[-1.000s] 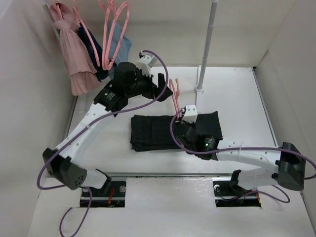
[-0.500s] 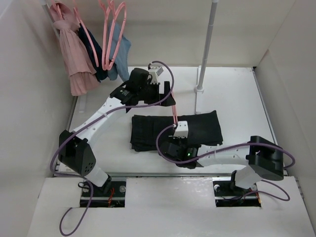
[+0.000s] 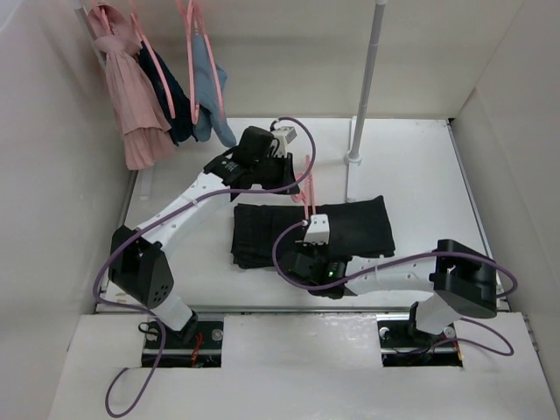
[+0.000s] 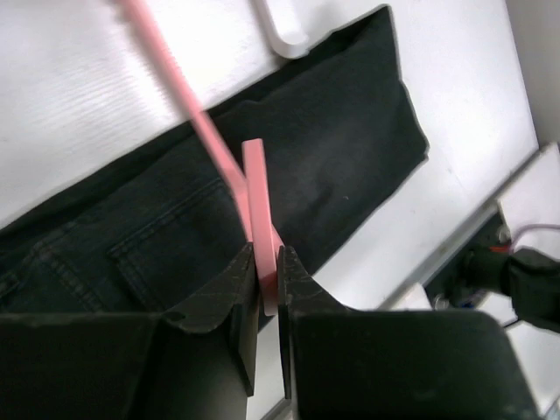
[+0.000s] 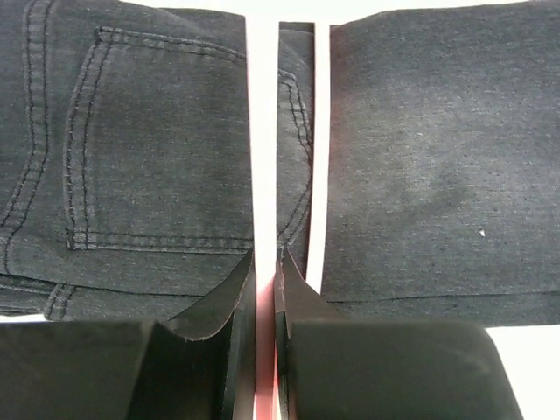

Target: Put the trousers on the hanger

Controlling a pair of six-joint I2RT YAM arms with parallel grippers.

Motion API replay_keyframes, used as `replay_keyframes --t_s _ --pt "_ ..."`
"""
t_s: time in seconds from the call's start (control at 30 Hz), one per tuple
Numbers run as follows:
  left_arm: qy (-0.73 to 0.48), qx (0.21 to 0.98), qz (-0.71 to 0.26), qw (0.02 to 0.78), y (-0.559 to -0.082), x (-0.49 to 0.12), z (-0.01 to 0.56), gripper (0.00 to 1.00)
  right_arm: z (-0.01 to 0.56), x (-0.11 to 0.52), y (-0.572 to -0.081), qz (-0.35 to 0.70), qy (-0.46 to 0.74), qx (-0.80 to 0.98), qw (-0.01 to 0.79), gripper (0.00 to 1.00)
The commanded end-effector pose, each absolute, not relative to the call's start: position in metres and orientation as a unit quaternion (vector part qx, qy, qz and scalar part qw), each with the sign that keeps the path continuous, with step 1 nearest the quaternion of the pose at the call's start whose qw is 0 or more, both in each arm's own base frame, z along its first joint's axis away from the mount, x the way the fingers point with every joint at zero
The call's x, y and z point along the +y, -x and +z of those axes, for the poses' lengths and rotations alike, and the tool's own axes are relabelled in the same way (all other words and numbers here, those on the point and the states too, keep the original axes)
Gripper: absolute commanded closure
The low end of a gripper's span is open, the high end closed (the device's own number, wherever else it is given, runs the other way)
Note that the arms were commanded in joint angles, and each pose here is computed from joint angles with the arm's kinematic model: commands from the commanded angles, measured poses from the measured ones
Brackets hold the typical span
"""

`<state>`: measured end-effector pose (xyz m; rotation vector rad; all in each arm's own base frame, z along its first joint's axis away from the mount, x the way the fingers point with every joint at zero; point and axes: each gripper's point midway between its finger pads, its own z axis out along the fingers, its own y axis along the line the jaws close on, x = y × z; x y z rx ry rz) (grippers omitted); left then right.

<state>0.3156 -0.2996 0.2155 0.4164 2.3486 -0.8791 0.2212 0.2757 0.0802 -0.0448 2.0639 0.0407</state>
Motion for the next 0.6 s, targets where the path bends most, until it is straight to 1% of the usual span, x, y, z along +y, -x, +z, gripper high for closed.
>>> replay_keyframes --t_s 0.0,0.07,0.1,0.13,0.17,0.2,0.23,0.27,0.3,0.37,0.4,0.43,0.5,0.53,0.57 --pt "-0.16 0.886 -0.303 0.314 -0.324 -0.292 0.219 1.0 0.045 0.262 -0.206 -0.014 0.053 0.886 0.46 1.0" --pt "-0.158 0.892 -0.287 0.31 -0.322 -0.285 0.211 1.0 0.048 0.263 -0.207 -0.009 0.05 0.885 0.462 1.0" --pt "-0.154 0.899 -0.275 0.305 -0.318 -0.278 0.203 1.0 0.047 0.261 -0.206 -0.013 0.053 0.886 0.46 0.97" --pt "-0.153 0.901 -0.272 0.3 -0.316 -0.277 0.199 1.0 0.053 0.264 -0.207 -0.008 0.053 0.884 0.464 0.86" --pt "-0.145 0.905 -0.266 0.299 -0.314 -0.272 0.198 1.0 0.056 0.264 -0.206 -0.009 0.073 0.885 0.46 0.69" --pt "-0.134 0.906 -0.265 0.301 -0.312 -0.27 0.2 1.0 0.061 0.267 -0.206 -0.008 0.087 0.884 0.46 0.48" --pt "-0.118 0.909 -0.252 0.309 -0.314 -0.264 0.199 1.0 0.071 0.27 -0.206 -0.006 0.103 0.882 0.46 0.11" --pt "-0.118 0.909 -0.252 0.309 -0.314 -0.263 0.199 1.0 0.076 0.274 -0.208 0.001 0.1 0.881 0.463 0.0" --pt "-0.115 0.908 -0.248 0.316 -0.315 -0.261 0.202 1.0 0.089 0.269 -0.207 -0.004 0.114 0.878 0.465 0.0" --pt "-0.104 0.912 -0.243 0.314 -0.317 -0.257 0.201 1.0 0.115 0.275 -0.206 0.019 0.128 0.874 0.469 0.0" --pt "-0.098 0.914 -0.236 0.314 -0.319 -0.252 0.197 1.0 0.142 0.273 -0.205 0.043 0.136 0.864 0.483 0.0" --pt "-0.098 0.914 -0.236 0.314 -0.319 -0.252 0.197 1.0 0.156 0.272 -0.203 0.061 0.136 0.859 0.489 0.0" --pt "-0.093 0.915 -0.238 0.312 -0.319 -0.252 0.197 1.0 0.184 0.264 -0.211 0.106 0.115 0.858 0.49 0.0" --pt "-0.093 0.915 -0.238 0.312 -0.319 -0.252 0.197 1.0 0.208 0.255 -0.217 0.144 0.091 0.849 0.5 0.0" --pt "-0.093 0.915 -0.238 0.312 -0.319 -0.252 0.197 1.0 0.21 0.257 -0.216 0.189 0.095 0.857 0.47 0.0"
